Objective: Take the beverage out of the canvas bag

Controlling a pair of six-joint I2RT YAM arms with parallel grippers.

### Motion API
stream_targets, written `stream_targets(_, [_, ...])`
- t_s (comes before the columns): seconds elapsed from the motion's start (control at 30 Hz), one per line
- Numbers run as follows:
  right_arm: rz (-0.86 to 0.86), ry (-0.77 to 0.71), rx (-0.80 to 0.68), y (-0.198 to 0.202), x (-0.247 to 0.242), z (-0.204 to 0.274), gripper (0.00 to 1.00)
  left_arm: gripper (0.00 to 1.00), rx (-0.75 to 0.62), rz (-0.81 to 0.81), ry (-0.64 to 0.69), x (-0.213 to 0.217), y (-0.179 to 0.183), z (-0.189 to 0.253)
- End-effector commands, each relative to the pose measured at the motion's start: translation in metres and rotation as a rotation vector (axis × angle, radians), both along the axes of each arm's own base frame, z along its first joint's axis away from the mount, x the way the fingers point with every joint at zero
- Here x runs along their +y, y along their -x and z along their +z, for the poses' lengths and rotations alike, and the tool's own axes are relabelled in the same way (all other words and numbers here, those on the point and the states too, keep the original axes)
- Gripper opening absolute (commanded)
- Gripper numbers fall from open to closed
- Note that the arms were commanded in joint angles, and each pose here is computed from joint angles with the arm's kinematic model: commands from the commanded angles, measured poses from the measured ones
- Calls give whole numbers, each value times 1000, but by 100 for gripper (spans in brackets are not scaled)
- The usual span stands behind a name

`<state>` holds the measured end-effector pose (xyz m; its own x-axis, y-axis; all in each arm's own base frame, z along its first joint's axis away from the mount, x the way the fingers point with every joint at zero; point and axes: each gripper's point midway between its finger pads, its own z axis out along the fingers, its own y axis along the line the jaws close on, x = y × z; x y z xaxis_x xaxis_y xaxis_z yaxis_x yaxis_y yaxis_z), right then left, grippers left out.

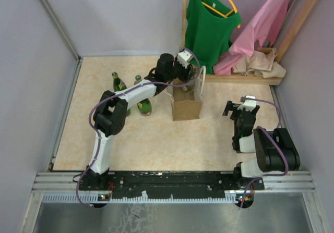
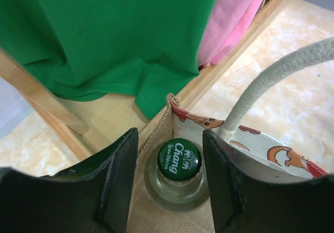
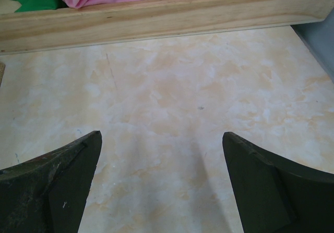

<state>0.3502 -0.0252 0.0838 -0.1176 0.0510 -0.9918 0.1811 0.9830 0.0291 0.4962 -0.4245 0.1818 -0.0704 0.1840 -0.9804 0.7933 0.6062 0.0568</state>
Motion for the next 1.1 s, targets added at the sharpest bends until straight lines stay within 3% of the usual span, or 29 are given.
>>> stream_targets(0.0, [2, 10, -81, -13, 2, 24, 99, 56, 24, -2, -15, -4, -1, -22])
stream_targets(0.17, [2, 10, -81, -13, 2, 24, 99, 41, 39, -4, -18, -5, -2, -29])
stream_targets(0.33, [0, 10, -81, -13, 1, 24, 99, 1, 43, -7, -11, -6, -1, -28])
stream_targets(0.63, [1, 10, -81, -13, 1, 24, 99, 0, -24, -10, 57, -8, -1, 13])
stream_targets(1.07, [2, 10, -81, -13, 2, 24, 99, 0, -279, -26, 277, -10, 5, 170])
